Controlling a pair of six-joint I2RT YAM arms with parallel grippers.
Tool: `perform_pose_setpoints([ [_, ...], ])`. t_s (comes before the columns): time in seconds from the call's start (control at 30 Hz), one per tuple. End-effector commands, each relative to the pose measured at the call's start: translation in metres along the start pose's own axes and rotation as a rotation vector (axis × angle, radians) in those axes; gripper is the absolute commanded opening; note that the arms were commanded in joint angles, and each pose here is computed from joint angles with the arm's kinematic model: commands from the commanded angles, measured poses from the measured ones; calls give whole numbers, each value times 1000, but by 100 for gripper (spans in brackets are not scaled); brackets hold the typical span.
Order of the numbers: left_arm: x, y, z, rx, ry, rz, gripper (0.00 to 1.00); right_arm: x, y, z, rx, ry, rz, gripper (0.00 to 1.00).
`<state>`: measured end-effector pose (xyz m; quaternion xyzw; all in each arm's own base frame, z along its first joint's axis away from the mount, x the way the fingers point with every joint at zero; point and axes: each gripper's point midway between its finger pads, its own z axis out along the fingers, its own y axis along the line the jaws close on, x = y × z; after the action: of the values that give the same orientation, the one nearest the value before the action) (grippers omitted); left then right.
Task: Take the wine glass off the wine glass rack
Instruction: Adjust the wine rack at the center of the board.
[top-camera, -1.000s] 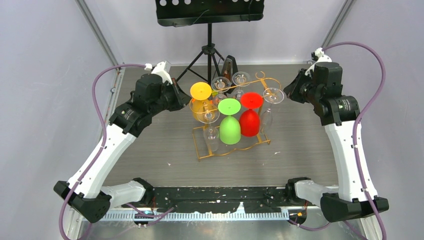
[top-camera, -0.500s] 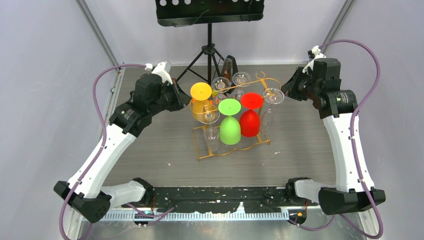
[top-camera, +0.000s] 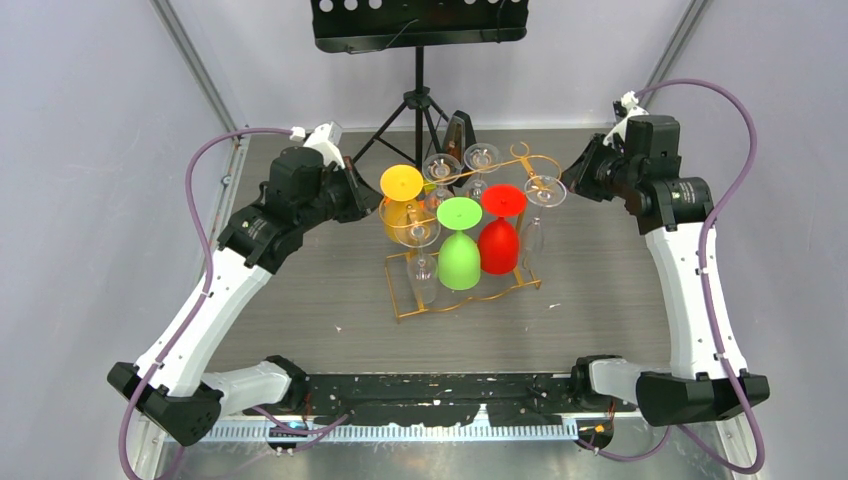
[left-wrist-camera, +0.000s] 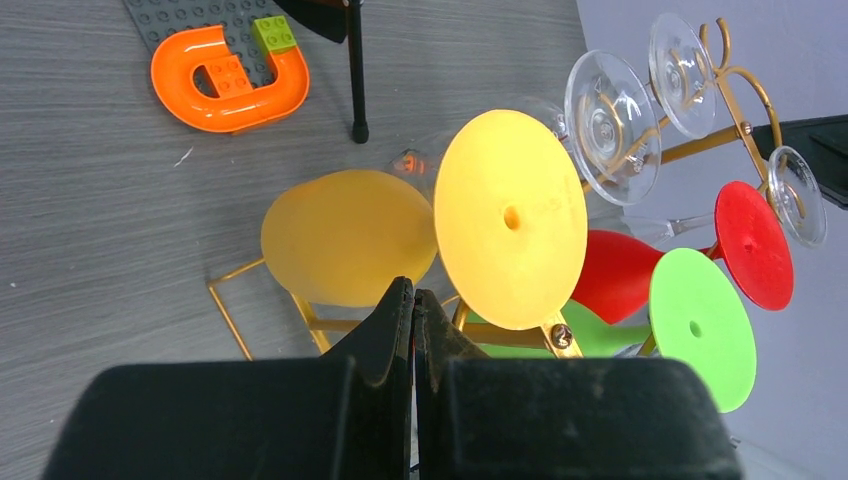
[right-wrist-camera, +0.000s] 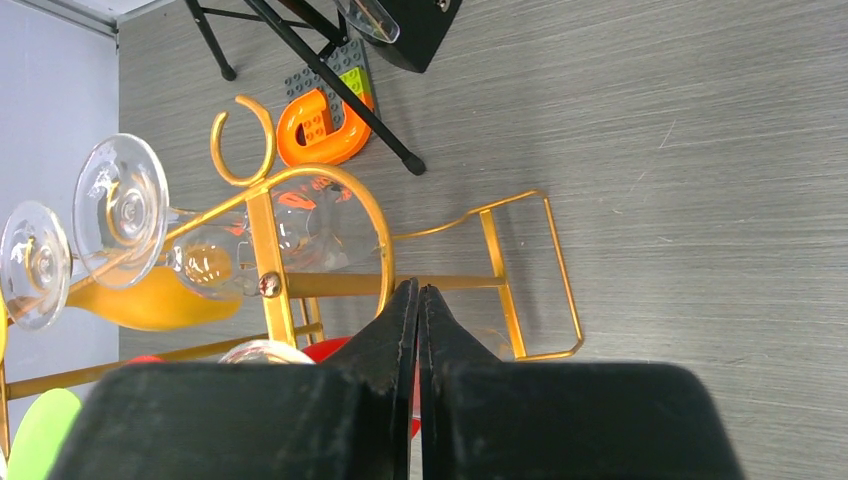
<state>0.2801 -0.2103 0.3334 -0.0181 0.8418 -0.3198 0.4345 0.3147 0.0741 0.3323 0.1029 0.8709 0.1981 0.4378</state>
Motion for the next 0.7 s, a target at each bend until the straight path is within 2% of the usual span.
perform_pose_setpoints([
  [0.0, 1, -22, -5, 108, 12, 12, 0, -10, 18, 0, -78, -8, -4, 6],
  [0.67, 24, -37, -3, 162, 142, 57, 0, -33, 27, 22, -92, 0, 5, 6],
])
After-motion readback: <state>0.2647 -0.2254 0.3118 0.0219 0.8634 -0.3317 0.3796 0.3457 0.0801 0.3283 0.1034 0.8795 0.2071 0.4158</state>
